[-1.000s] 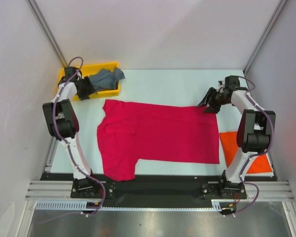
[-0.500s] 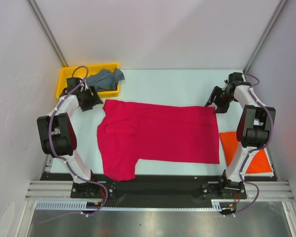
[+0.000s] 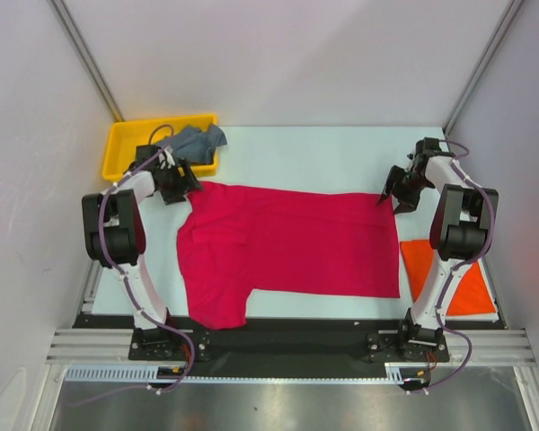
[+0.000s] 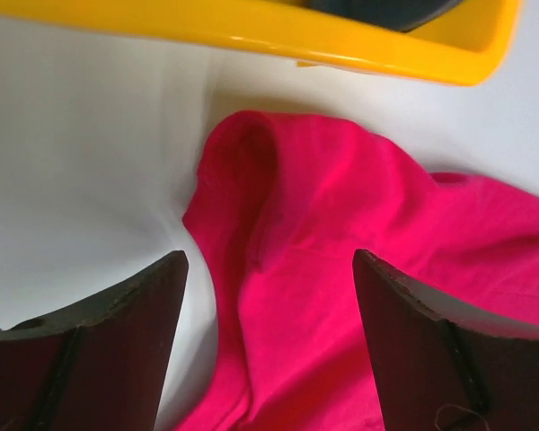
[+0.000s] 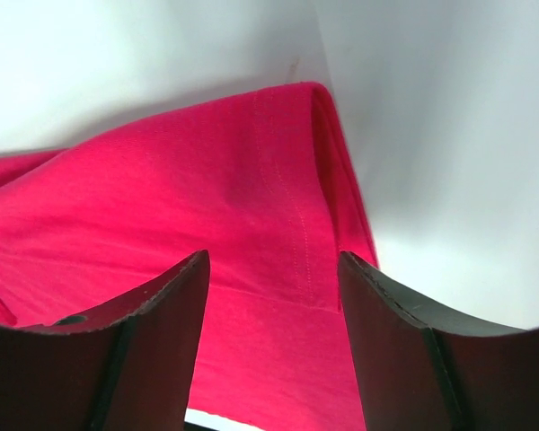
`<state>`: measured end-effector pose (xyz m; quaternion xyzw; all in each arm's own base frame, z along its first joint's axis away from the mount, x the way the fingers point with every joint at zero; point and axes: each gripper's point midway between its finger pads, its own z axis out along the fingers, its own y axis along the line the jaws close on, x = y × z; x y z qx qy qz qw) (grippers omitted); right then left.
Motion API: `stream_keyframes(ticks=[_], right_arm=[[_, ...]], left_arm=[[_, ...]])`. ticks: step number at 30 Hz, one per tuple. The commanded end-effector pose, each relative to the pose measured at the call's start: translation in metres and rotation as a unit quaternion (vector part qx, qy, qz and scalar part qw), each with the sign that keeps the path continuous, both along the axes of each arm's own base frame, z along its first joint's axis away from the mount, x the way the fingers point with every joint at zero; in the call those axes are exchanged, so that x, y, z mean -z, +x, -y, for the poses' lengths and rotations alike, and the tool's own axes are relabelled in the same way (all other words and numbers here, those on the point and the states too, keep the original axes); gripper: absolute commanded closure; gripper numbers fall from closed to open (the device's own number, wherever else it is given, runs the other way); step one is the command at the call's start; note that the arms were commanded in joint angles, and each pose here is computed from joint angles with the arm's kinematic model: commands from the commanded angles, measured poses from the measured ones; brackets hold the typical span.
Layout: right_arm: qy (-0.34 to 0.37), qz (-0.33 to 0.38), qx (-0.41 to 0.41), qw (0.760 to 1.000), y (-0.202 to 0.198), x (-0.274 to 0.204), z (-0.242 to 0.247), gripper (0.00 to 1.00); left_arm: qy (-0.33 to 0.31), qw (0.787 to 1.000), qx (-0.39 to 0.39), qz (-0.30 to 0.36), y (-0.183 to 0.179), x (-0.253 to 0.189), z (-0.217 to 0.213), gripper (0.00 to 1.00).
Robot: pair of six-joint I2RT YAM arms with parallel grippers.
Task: Fold and stack the t-shirts
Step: Fold the tshirt
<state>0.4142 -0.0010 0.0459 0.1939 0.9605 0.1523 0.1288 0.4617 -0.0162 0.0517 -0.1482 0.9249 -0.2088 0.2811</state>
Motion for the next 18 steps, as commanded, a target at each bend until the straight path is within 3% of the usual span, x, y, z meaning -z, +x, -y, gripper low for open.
stream_keyframes(ticks=[1,12,18], right_arm=[[-0.024,0.014,-0.014,1.0,0.004,-0.003,0.008,0.36],[-0.034,0.025,-0.048,0.998,0.027,0.013,0.012,0.38],[-0.05,0.029,-0.051,0.997,0.04,0.016,0.019,0.41]], left_arm=[[-0.014,0.999,0.008,0.029,0.023,-0.013,0.008,0.2],[0.029,1.0,0.003,-0.007,0.024,0.015,0.001,0.22],[0.016,1.0,0.0,-0.013,0.026,0.021,0.005,0.33]])
